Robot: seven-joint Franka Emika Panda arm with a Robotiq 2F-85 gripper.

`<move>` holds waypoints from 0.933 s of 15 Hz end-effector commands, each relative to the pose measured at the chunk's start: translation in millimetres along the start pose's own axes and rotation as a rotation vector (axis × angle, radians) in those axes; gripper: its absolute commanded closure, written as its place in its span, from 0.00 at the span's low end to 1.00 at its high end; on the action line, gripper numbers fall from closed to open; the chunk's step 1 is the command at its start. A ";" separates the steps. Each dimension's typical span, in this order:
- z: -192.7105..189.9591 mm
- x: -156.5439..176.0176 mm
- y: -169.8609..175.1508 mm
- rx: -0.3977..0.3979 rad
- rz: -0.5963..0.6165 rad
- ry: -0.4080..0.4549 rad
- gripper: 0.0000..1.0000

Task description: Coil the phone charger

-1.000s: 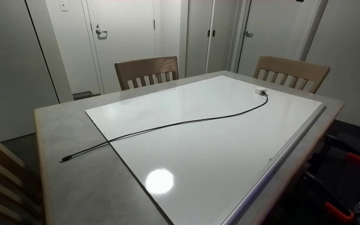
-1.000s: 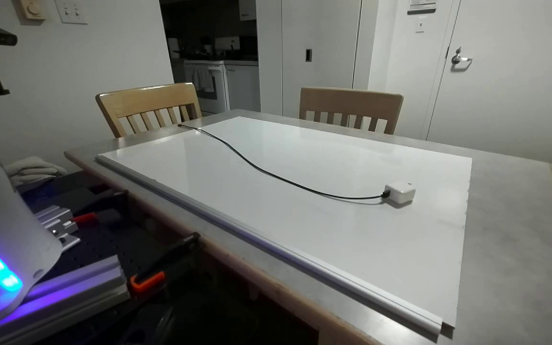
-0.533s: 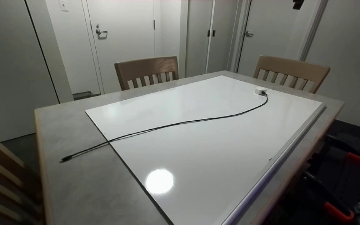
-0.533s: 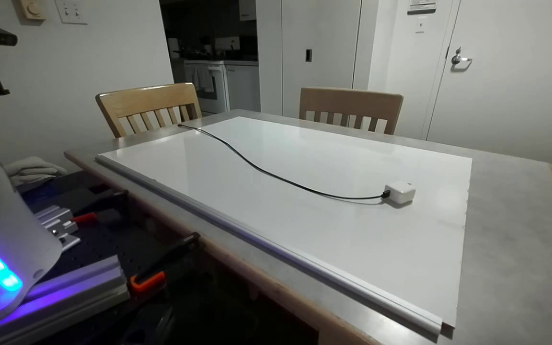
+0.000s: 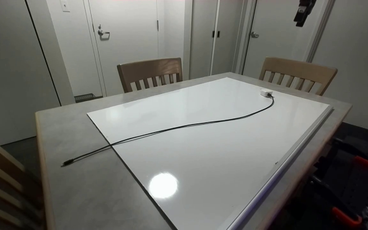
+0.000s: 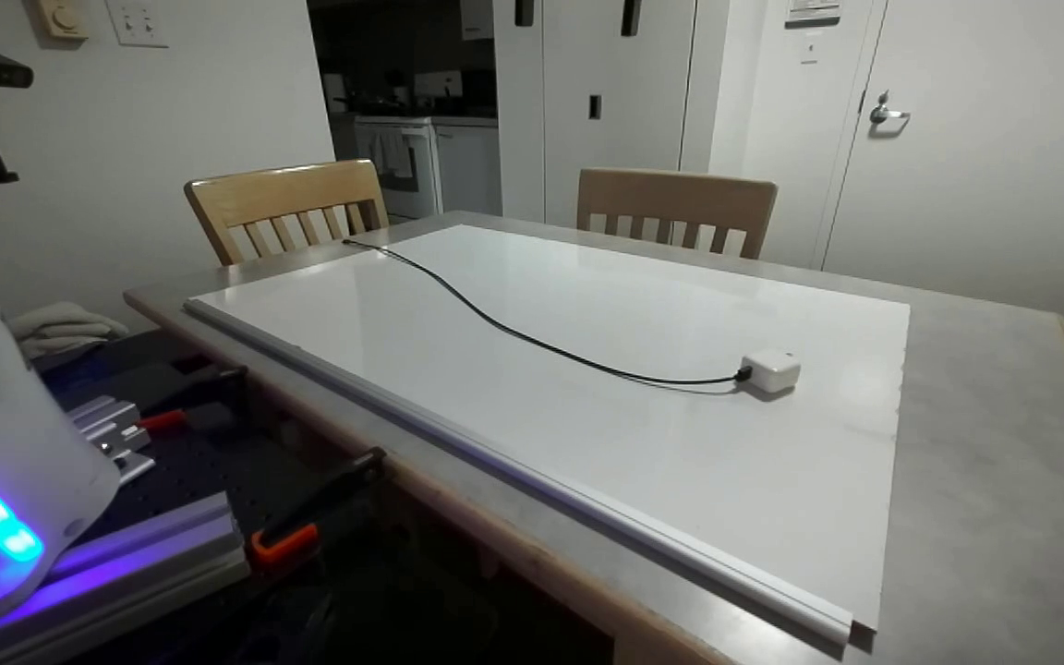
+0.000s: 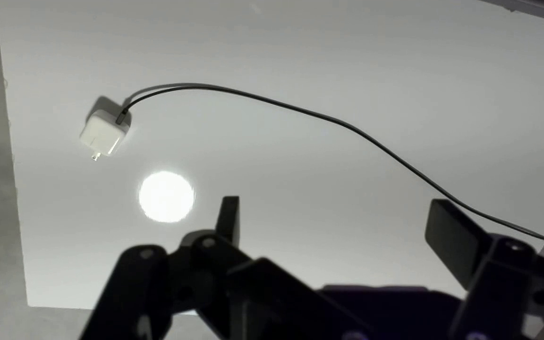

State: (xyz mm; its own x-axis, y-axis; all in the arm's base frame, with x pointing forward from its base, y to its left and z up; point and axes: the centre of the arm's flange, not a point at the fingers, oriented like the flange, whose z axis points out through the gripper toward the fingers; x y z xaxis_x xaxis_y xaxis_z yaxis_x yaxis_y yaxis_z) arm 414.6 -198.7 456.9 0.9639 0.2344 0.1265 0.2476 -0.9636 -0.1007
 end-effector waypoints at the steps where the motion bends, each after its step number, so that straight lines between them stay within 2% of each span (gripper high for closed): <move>1: 2.4 0.2 2.3 0.001 0.003 0.003 0.00; 5: 11.5 4.1 12.3 -0.013 0.011 0.000 0.00; 8: 20.7 8.3 24.4 -0.045 0.018 -0.037 0.00; 14: 61.0 18.5 72.2 -0.070 0.072 -0.063 0.00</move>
State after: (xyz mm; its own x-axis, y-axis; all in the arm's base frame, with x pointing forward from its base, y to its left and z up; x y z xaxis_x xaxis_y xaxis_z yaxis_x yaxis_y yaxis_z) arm 432.2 -231.5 415.2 0.9801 0.1838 0.0750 0.1881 -0.9806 -0.0547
